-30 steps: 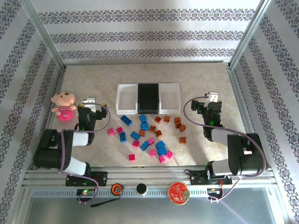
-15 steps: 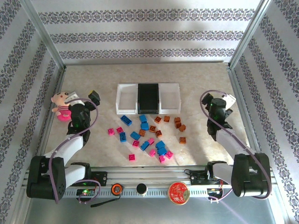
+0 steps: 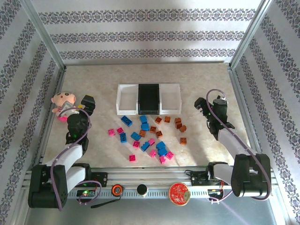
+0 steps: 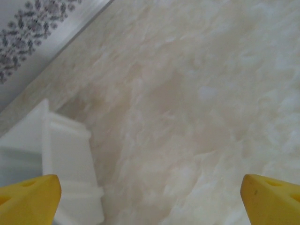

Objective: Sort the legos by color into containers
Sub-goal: Pick up the lego from the bottom-right of the table.

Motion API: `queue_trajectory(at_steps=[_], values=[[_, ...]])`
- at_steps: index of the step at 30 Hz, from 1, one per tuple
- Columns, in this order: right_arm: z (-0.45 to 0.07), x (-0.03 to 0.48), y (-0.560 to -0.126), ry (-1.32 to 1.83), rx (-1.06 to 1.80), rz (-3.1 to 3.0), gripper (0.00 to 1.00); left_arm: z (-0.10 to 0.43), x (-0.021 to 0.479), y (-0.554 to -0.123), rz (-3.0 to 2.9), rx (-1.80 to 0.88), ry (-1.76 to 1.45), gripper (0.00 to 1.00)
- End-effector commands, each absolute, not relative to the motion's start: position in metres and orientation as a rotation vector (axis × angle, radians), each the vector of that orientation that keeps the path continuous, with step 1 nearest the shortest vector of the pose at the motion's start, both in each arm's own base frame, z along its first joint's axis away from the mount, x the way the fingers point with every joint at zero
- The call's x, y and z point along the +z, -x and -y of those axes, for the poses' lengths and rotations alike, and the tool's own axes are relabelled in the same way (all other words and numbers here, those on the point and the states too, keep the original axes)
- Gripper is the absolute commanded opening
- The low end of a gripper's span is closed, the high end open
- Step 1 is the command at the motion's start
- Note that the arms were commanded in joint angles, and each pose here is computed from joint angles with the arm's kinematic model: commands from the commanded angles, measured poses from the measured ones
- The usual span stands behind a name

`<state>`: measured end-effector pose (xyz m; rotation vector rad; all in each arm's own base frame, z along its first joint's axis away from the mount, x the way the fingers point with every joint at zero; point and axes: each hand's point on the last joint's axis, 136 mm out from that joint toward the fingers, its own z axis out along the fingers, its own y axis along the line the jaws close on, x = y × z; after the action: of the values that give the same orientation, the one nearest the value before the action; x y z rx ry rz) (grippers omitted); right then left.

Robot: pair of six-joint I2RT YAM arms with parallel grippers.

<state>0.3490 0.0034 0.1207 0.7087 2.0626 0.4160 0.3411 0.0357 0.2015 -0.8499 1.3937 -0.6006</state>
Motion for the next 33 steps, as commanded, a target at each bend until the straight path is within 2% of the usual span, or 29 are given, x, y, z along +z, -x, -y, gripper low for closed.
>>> queue_trajectory(at_steps=[1, 5, 9, 17, 24, 33], values=[[-0.030, 0.115, -0.329, -0.592, 0.461, -2.163, 0.96, -0.026, 0.232, -0.340, -1.333, -0.732, 0.805, 0.99], [-0.049, 0.104, -0.306, -0.505, 0.405, -2.286, 0.91, -0.005, 0.245, -0.342, -1.376, -0.841, 0.713, 0.99], [-0.069, 0.093, -0.281, -0.430, 0.387, -2.390, 0.87, 0.002, 0.245, -0.342, -1.364, -0.950, 0.752, 0.99], [-0.099, 0.066, -0.235, -0.337, 0.382, -2.550, 0.82, 0.031, 0.209, -0.343, -1.598, -1.065, 0.777, 0.99], [-0.091, 0.051, -0.214, -0.306, 0.240, -2.672, 0.74, 0.042, 0.176, -0.338, -1.754, -1.078, 0.816, 1.00], [-0.110, 0.034, -0.202, -0.211, 0.247, -2.785, 0.67, 0.037, 0.181, -0.330, -1.712, -1.040, 0.789, 1.00]])
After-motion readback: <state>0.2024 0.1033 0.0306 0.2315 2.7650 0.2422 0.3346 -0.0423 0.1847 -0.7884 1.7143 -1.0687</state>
